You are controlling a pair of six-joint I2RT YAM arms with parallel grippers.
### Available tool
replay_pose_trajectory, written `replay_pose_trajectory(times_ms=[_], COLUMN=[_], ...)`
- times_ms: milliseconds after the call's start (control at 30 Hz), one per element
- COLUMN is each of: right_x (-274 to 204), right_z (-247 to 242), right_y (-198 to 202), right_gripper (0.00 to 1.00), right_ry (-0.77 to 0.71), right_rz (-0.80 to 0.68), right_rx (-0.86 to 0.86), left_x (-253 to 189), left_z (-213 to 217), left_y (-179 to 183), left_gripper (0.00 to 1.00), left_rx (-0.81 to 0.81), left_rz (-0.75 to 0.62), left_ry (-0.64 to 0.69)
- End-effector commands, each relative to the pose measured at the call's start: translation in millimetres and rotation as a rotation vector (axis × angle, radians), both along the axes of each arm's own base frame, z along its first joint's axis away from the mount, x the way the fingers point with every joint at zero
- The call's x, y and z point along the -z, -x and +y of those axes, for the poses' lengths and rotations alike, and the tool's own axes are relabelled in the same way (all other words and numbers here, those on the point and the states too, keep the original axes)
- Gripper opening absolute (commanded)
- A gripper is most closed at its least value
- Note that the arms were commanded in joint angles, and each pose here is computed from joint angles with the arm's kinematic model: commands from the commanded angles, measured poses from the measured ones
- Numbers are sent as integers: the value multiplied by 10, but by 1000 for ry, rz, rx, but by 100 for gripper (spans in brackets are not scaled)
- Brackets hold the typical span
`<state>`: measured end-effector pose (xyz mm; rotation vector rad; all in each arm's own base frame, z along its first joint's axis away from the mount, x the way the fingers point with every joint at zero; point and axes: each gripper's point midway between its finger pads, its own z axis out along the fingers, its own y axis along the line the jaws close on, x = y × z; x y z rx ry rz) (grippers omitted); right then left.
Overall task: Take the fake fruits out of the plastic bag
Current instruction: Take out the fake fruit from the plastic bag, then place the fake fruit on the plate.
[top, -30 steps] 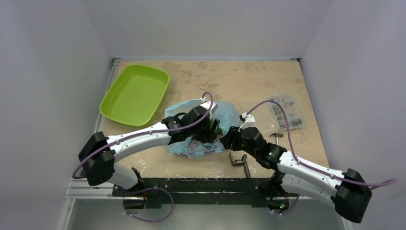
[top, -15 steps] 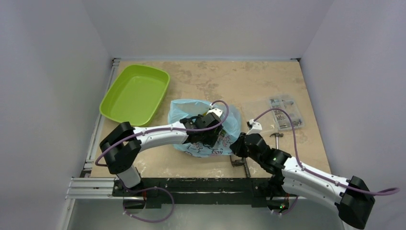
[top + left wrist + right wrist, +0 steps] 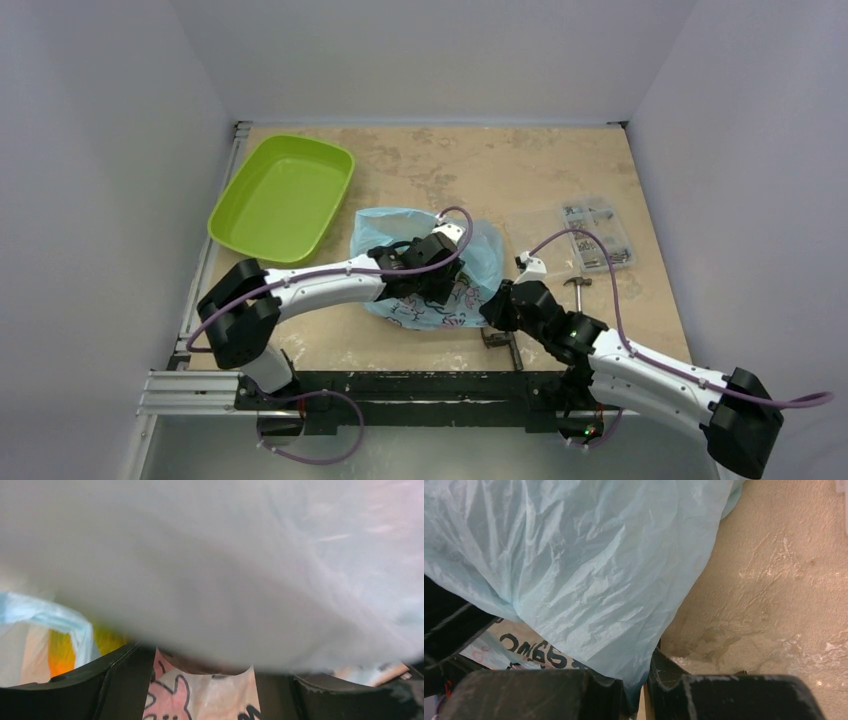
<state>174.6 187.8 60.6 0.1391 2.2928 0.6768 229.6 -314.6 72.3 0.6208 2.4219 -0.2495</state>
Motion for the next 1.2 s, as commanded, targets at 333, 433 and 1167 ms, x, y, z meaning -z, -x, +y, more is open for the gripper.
replay_pose_trajectory(times_ms=[333,433,1167], right_x=[-133,-148,-201], right_z=[38,38,43], right_y=[-69,-77,-82], right_gripper=[10,10,10], right_ry=[-32,-34,-44], right_rz=[-78,-85,-106], right_rx=[-13,-12,-20], left_x=[-1885,-2001,-1334], left_z=[391,944,3239], left_y=[149,99,-1229], left_gripper=[0,0,0], left_rx=[-19,-182,-1021], left_rz=[-204,-301,-209], left_ry=[699,671,214])
